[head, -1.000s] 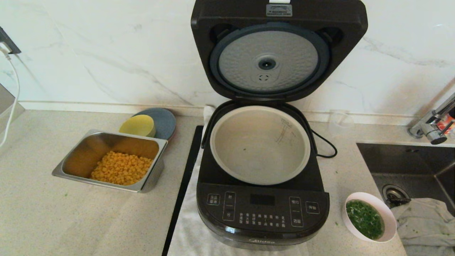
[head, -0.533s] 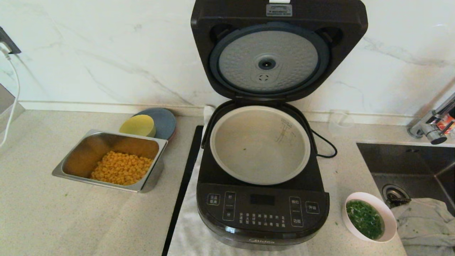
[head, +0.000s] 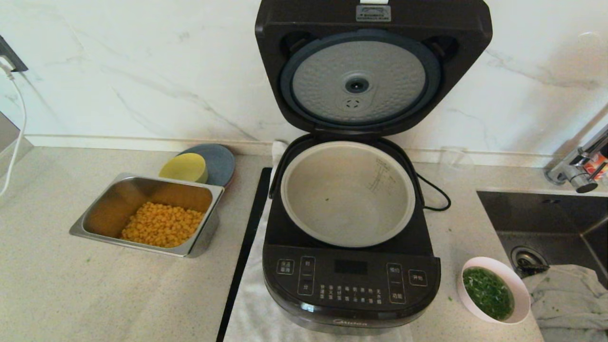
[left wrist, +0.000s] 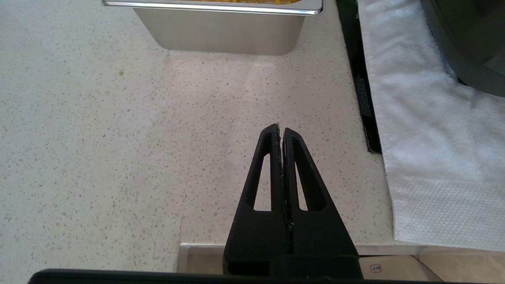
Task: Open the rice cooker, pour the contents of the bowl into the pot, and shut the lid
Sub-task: Turn on the tap
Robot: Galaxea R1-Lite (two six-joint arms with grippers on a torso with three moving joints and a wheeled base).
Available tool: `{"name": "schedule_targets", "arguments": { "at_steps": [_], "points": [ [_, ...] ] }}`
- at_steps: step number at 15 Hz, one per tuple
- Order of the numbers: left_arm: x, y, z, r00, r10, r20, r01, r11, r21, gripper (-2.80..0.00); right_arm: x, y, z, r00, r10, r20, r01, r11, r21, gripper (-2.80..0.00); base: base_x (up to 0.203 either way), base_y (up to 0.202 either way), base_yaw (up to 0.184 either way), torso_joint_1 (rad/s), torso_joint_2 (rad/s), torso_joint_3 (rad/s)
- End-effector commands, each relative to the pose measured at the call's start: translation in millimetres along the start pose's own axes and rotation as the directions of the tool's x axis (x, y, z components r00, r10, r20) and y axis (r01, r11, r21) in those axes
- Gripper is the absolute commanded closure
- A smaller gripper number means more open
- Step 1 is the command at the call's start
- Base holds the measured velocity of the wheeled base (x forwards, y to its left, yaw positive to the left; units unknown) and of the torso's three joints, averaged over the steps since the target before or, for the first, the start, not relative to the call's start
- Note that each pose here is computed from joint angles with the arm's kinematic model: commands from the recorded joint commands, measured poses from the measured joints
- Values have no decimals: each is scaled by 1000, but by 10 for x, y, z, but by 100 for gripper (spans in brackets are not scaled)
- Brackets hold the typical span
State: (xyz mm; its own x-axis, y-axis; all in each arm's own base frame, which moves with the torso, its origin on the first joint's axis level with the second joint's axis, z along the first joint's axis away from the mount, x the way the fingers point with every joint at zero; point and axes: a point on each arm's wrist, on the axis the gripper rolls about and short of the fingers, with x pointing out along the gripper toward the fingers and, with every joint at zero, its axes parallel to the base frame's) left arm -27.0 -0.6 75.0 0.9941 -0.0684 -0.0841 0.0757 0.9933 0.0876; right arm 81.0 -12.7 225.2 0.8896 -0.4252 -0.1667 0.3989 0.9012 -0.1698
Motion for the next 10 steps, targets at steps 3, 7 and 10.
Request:
{"name": "schedule_targets", "arguments": {
  "at_steps": [3, 7, 10],
  "points": [
    [-1, 0, 0, 1000, 0, 1, 0, 1000, 1, 0, 1114, 13, 422, 972, -197, -130, 197, 980, -14, 0, 0, 0, 0, 0, 0, 0],
    [-1, 0, 0, 1000, 0, 1, 0, 1000, 1, 0, 1768, -179, 493, 943, -299, -143, 304, 953, 12, 0, 0, 0, 0, 0, 0, 0],
    [-1, 0, -1, 1000, 0, 1, 0, 1000, 0, 0, 2167, -372, 409, 921, -360, -146, 367, 930, 25, 0, 0, 0, 0, 0, 0, 0]
  ]
}}
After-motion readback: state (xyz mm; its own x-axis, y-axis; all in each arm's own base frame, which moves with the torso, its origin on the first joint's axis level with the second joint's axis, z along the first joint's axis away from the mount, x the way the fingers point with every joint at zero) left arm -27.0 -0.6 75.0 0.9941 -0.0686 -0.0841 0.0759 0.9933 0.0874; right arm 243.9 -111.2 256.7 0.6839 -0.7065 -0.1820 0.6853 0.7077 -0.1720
